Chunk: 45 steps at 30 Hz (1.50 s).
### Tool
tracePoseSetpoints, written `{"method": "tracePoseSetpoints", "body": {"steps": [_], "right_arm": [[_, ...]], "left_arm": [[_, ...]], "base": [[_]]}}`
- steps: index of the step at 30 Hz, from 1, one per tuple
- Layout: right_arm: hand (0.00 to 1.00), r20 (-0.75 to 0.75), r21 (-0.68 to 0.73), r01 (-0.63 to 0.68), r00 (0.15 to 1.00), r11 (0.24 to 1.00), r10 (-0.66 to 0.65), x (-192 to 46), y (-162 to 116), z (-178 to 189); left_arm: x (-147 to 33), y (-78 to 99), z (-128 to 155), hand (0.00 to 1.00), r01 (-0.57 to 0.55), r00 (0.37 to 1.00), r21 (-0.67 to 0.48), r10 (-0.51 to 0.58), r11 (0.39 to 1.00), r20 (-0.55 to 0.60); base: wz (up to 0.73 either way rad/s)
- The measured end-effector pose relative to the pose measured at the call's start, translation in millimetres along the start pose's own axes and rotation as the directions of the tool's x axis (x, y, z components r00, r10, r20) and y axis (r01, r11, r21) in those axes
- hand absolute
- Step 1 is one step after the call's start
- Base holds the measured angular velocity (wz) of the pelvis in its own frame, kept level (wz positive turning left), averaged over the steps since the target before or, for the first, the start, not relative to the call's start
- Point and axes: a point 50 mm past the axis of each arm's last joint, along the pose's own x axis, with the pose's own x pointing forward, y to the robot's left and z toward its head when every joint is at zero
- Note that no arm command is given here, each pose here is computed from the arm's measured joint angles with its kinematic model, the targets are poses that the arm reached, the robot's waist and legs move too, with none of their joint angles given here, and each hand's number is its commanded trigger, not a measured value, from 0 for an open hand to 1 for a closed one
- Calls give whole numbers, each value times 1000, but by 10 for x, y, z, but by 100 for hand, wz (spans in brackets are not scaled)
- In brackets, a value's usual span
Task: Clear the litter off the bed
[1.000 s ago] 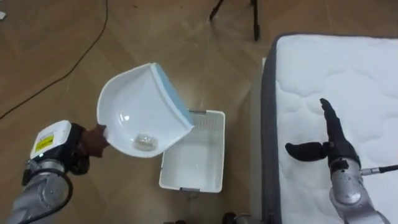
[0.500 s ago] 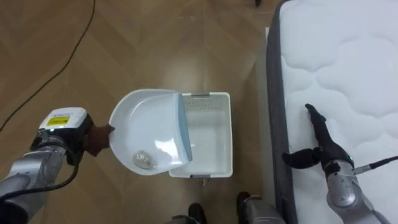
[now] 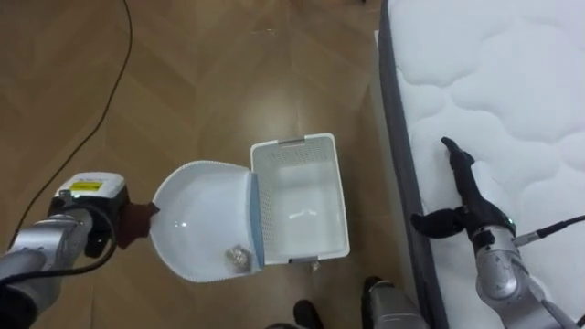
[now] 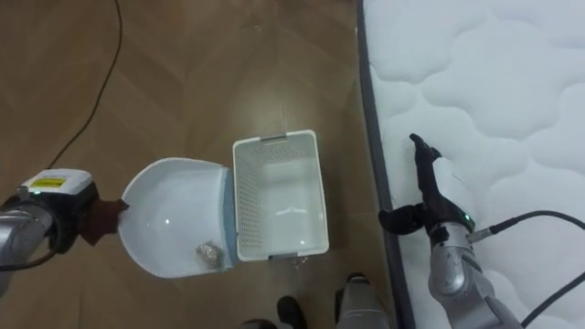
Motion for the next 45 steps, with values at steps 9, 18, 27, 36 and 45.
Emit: {"method": "tracePoseSetpoints", "body": {"steps": [9, 18, 27, 36, 45], "right_arm": [[0, 16, 5, 7, 1000, 1000, -7, 6, 18, 36], [0, 26, 9, 14, 1000, 1000, -15, 3, 22, 62], [0, 41, 12, 20, 999, 1000, -20, 0, 18, 89], [0, 35, 11, 24, 999, 1000, -24, -20, 27, 70], [0, 20, 28, 18, 1000, 999, -19, -82, 50, 2]], "left_arm": [[0, -146, -141, 100, 79, 995, -29, -80, 996, -64], [-13, -280, -295, 100, 138, 979, -59, -145, 989, -143], [0, -229, -286, 100, 128, 981, -76, -138, 989, -139], [17, -137, -278, 100, 103, 983, -79, -114, 991, -146], [17, -114, -234, 100, 78, 989, -162, -97, 984, -111]], "base": [[-2], [-1], [0], [-2], [-8]]}}
